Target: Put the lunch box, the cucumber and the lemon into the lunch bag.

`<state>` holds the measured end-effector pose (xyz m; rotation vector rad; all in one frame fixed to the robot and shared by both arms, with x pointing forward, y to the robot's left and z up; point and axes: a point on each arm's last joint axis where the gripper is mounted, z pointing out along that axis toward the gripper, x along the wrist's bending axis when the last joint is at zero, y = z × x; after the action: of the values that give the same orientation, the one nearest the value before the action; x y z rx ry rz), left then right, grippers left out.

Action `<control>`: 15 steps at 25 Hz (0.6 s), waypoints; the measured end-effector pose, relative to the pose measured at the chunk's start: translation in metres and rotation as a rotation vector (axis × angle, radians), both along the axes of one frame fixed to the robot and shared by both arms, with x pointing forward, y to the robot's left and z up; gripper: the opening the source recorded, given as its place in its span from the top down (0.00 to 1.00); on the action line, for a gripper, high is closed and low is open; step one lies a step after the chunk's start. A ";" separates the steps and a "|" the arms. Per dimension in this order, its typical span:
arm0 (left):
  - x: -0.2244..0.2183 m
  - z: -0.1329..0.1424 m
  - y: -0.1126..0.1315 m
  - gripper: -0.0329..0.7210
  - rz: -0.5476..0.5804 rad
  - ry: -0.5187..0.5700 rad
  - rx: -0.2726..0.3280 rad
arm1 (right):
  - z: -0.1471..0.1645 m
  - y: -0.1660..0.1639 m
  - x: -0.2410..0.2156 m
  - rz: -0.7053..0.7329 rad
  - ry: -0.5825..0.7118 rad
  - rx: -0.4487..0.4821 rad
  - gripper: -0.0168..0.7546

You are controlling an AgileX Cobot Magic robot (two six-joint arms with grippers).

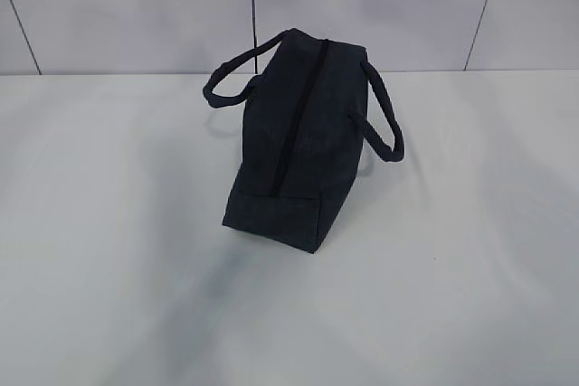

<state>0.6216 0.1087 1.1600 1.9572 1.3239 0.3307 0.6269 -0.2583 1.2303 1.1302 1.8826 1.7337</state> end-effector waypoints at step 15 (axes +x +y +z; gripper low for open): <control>-0.122 0.111 -0.010 0.41 -0.175 -0.340 0.004 | 0.112 0.015 -0.151 -0.185 -0.062 -0.379 0.47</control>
<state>0.5001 0.0983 1.2714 1.9019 0.9295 0.5524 0.4761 -0.2430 1.3424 1.0496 1.8961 1.2328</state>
